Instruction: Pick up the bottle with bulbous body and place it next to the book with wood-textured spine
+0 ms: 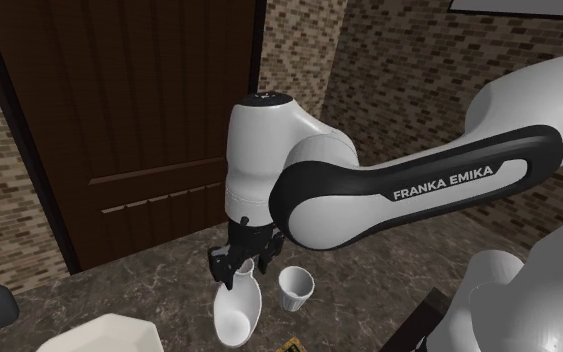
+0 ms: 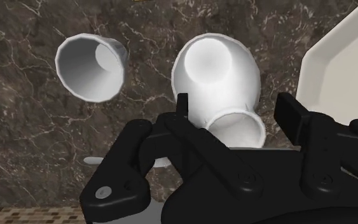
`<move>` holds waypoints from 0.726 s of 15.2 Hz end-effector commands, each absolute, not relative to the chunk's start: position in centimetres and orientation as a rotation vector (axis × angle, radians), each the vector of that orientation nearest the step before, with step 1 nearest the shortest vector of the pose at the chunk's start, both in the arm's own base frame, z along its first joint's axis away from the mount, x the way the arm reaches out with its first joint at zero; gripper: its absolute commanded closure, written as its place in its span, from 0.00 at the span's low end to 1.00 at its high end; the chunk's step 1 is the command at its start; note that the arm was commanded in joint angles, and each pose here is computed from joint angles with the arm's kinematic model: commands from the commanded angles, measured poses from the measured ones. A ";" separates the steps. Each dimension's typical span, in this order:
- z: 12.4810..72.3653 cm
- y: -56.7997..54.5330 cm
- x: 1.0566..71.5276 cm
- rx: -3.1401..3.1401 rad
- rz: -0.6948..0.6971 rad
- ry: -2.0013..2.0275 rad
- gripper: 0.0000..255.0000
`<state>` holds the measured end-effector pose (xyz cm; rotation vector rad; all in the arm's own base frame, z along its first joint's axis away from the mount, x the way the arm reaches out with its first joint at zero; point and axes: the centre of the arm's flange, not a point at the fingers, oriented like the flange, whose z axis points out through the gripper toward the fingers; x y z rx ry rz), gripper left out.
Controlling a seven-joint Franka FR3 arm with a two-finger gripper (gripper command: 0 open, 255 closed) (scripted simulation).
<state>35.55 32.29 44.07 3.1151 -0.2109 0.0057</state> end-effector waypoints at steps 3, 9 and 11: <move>44.1 32.3 35.6 3.115 0.006 -0.211 0.00; 49.1 32.4 35.5 3.115 0.006 -0.211 0.00; 49.1 32.4 35.5 3.115 0.006 -0.211 0.00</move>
